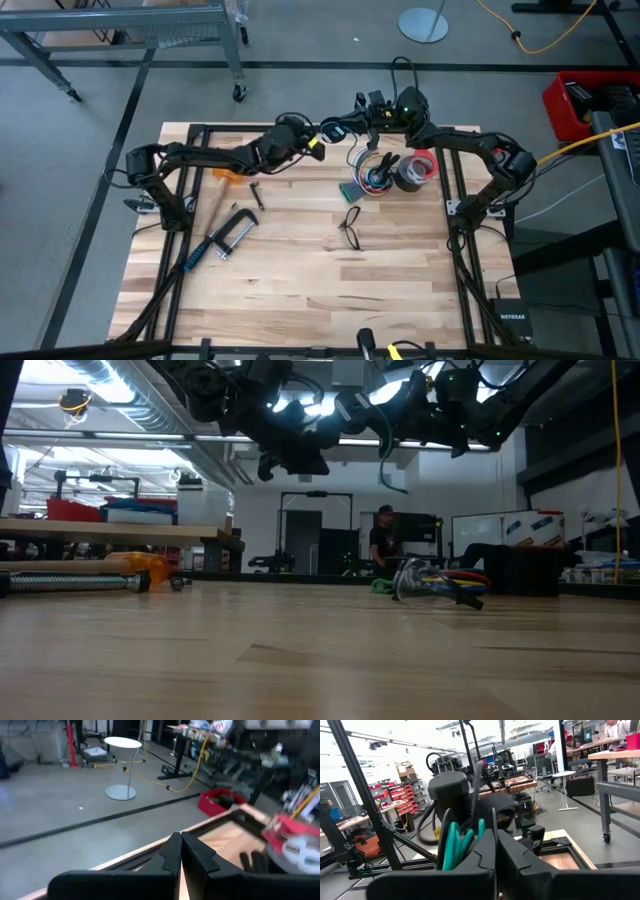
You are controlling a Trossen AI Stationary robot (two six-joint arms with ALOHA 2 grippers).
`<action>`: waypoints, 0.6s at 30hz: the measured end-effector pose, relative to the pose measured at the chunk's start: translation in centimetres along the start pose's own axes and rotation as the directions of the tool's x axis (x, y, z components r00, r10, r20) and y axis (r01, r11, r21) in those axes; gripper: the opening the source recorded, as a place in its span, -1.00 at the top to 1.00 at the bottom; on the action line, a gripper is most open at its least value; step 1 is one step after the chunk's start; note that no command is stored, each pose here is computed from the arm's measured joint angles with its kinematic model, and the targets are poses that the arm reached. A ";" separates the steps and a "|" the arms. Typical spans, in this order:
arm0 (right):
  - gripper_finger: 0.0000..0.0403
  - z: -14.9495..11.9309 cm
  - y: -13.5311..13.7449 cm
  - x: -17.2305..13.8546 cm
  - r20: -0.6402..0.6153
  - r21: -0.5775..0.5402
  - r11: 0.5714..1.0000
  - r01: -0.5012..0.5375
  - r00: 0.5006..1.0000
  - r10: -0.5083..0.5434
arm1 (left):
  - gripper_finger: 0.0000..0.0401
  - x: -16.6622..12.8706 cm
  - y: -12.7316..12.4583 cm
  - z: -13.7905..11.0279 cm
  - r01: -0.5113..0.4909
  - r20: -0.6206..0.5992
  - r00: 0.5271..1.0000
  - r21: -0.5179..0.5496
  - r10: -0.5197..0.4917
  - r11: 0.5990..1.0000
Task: Coil cords
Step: Coil the green wire on the black spool
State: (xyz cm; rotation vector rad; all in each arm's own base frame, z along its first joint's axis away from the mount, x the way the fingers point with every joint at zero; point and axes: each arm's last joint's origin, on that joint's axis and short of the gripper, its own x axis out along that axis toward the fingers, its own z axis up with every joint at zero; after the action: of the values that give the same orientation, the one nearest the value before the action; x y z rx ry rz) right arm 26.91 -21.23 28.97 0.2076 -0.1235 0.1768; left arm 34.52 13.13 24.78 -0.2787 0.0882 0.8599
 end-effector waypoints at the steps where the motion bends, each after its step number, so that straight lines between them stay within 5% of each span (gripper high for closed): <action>1: 0.99 0.0 0.0 0.0 0.000 0.000 1.000 0.000 1.000 0.000 | 0.98 0.0 0.0 0.0 0.000 0.000 1.000 0.023 0.000 1.000; 8: 0.99 0.0 0.0 0.0 0.000 0.000 1.000 0.000 1.000 0.000 | 0.92 0.0 -0.1 -0.2 0.014 -0.017 1.000 0.132 -0.012 0.991; 18: 0.99 0.0 0.1 0.0 -0.001 0.011 1.000 -0.016 1.000 0.016 | 0.29 0.0 -0.1 -0.4 0.045 -0.044 0.998 0.079 -0.042 0.996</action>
State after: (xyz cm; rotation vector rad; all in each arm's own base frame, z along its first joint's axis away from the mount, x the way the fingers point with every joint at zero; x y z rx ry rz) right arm 26.90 -21.17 29.04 0.2178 -0.1234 0.1941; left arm 34.58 13.00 24.46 -0.2227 0.1552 0.8054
